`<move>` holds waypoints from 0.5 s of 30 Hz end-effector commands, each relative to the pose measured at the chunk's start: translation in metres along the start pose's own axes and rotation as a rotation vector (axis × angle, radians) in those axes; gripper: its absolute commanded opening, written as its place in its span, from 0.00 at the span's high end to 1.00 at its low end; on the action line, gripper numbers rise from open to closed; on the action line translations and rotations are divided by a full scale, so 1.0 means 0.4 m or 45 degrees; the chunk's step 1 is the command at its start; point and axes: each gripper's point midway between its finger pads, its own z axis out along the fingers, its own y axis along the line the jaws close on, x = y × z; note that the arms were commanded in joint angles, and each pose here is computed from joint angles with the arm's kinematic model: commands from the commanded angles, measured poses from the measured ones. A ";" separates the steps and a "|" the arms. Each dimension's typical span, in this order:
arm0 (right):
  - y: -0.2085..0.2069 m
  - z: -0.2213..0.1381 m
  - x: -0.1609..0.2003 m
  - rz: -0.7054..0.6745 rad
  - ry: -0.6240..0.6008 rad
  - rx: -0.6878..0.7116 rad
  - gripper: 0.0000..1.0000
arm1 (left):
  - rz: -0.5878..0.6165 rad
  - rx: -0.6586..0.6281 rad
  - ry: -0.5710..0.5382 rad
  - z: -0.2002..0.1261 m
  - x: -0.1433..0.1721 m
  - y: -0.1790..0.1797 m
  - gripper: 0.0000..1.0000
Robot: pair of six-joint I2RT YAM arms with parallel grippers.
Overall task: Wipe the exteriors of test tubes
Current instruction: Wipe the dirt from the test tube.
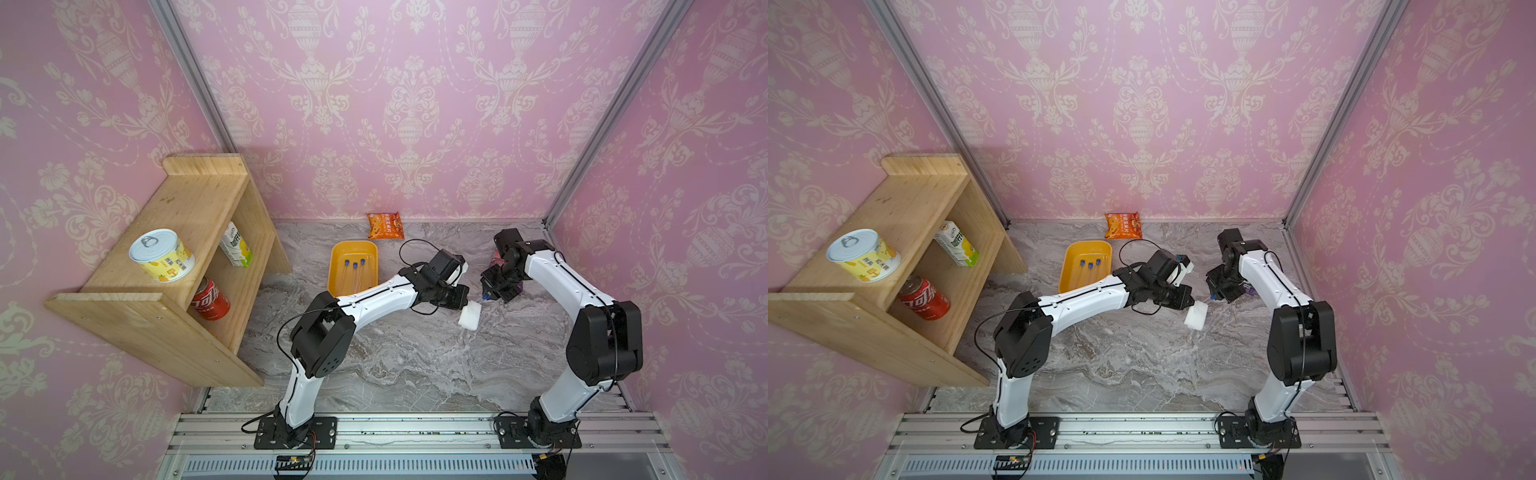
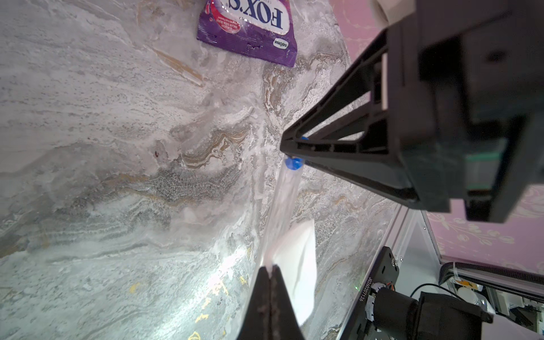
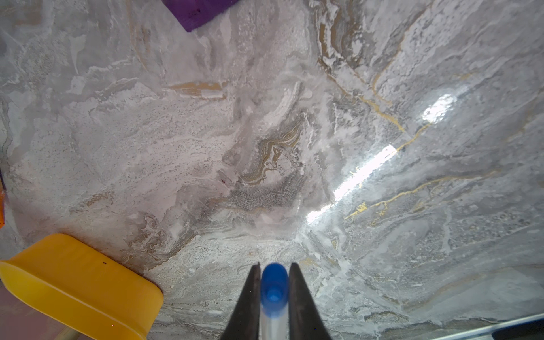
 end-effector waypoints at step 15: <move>-0.020 -0.014 0.012 -0.008 0.011 0.004 0.90 | 0.007 -0.041 -0.037 0.062 -0.101 0.035 1.00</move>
